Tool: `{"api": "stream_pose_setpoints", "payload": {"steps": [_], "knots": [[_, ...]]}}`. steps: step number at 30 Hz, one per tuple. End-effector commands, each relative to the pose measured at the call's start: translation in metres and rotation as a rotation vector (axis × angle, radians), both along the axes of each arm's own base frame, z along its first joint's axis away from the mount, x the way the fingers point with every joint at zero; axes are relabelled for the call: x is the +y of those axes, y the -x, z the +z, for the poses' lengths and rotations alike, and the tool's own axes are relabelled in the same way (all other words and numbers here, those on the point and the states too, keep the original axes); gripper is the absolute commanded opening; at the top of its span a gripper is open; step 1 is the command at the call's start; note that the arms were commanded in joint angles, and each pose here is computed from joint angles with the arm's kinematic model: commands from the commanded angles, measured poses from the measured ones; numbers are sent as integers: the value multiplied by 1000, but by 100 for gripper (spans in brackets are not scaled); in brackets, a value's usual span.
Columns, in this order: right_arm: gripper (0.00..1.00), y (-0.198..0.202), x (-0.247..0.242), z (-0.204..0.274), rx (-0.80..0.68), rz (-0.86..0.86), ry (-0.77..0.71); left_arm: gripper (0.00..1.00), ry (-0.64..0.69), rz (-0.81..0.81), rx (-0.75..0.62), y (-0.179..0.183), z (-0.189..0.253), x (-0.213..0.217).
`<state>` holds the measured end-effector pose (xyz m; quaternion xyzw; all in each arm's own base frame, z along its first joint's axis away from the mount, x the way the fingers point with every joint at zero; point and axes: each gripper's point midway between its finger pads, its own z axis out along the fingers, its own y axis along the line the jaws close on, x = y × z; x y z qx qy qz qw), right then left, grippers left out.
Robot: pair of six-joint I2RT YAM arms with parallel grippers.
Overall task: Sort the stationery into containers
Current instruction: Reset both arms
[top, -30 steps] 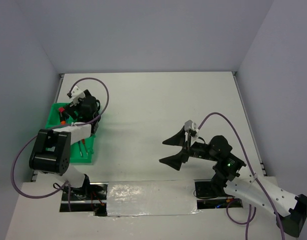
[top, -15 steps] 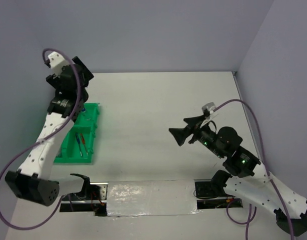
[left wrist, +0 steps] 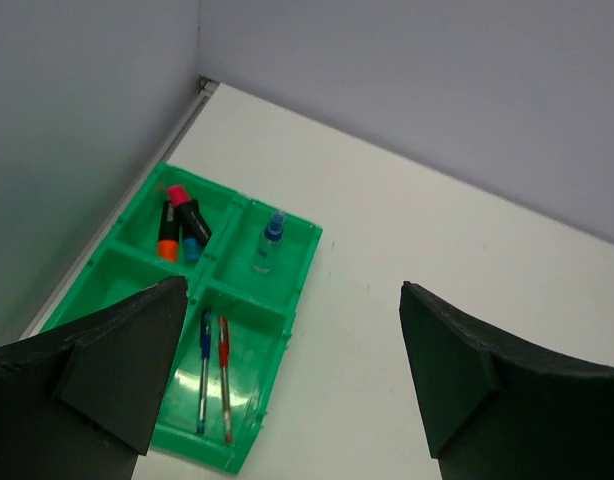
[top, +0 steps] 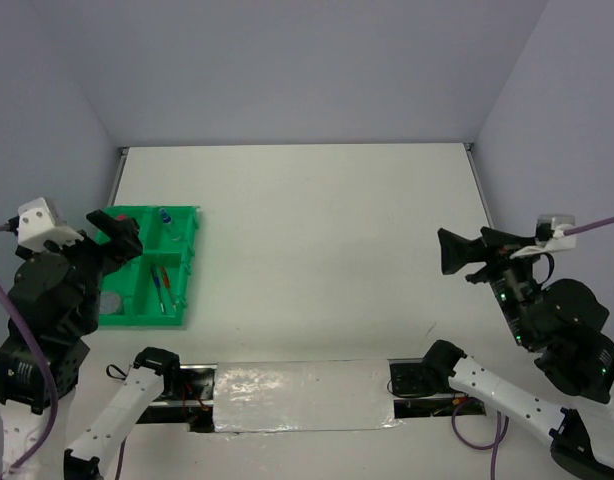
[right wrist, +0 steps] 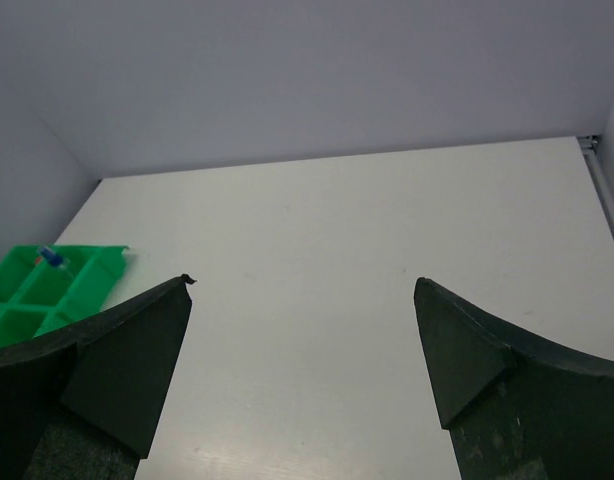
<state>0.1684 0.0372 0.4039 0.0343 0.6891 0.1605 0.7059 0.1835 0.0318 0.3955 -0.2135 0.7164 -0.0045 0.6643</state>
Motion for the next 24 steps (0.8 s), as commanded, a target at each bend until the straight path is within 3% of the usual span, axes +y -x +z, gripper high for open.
{"api": "stream_pose_setpoints", "payload": {"steps": [1, 10, 24], "knots": [[100, 17, -28, -16, 53, -47, 37, 99, -71, -79, 106, 12, -32, -7], [100, 39, -54, -38, 51, -64, 19, 99, -59, -135, 81, 53, -62, -7], [100, 47, -58, -39, 55, -47, 6, 99, -49, -70, 0, 61, -50, 5]]}}
